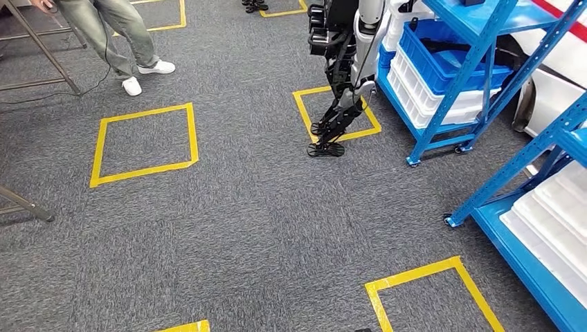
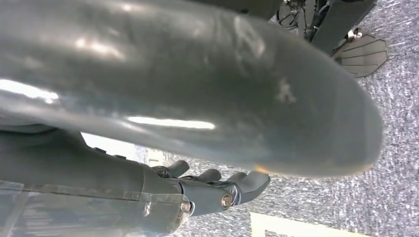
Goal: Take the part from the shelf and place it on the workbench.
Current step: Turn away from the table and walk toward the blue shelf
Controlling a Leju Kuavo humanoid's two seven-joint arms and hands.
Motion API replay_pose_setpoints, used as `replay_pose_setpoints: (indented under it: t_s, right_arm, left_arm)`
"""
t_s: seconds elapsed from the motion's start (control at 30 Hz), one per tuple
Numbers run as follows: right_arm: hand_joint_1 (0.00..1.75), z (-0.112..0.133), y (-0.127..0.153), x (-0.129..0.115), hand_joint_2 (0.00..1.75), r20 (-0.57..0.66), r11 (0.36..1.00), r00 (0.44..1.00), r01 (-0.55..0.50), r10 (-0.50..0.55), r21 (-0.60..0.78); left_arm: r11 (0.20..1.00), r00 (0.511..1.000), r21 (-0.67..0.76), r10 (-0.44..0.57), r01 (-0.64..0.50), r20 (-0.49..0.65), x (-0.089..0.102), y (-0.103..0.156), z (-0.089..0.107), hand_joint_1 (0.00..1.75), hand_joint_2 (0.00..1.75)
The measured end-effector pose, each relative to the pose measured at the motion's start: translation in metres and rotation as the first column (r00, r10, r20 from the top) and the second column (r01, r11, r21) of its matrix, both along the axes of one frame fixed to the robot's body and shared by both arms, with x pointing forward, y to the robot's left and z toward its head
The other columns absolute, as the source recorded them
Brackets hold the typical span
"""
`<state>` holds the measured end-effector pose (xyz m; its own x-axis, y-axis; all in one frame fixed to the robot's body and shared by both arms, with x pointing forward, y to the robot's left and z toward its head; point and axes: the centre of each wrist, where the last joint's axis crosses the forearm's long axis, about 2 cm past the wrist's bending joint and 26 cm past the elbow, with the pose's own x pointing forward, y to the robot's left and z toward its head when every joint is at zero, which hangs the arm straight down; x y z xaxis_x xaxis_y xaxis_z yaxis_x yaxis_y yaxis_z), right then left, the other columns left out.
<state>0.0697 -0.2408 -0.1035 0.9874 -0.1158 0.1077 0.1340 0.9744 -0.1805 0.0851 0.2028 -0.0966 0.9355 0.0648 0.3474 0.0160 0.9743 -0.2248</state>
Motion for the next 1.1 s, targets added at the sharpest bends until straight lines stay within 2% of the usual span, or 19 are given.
replay_pose_setpoints:
  t_s: [0.4, 0.67, 1.1]
  right_arm:
    - [0.00, 0.0000, 0.0004, 0.0010, 0.00, 0.035, 1.000, 0.999, 0.001, -0.002, 0.024]
    - [0.00, -0.0006, 0.0002, -0.0015, 0.00, 0.051, 0.993, 0.994, 0.093, -0.096, 0.067]
    - [0.00, -0.0003, -0.0002, -0.0001, 0.00, 0.046, 0.989, 0.990, 0.132, -0.135, 0.060]
  left_arm:
    - [1.000, 1.000, 0.003, -0.002, 0.002, 0.007, -0.0010, 0.0005, -0.0003, 0.00, 0.00]
    - [1.000, 1.000, 0.004, 0.000, 0.000, 0.016, -0.0037, 0.0012, -0.0009, 0.00, 0.00]
    - [1.000, 0.999, 0.009, -0.019, 0.019, 0.027, -0.0006, 0.0011, -0.0003, 0.00, 0.00]
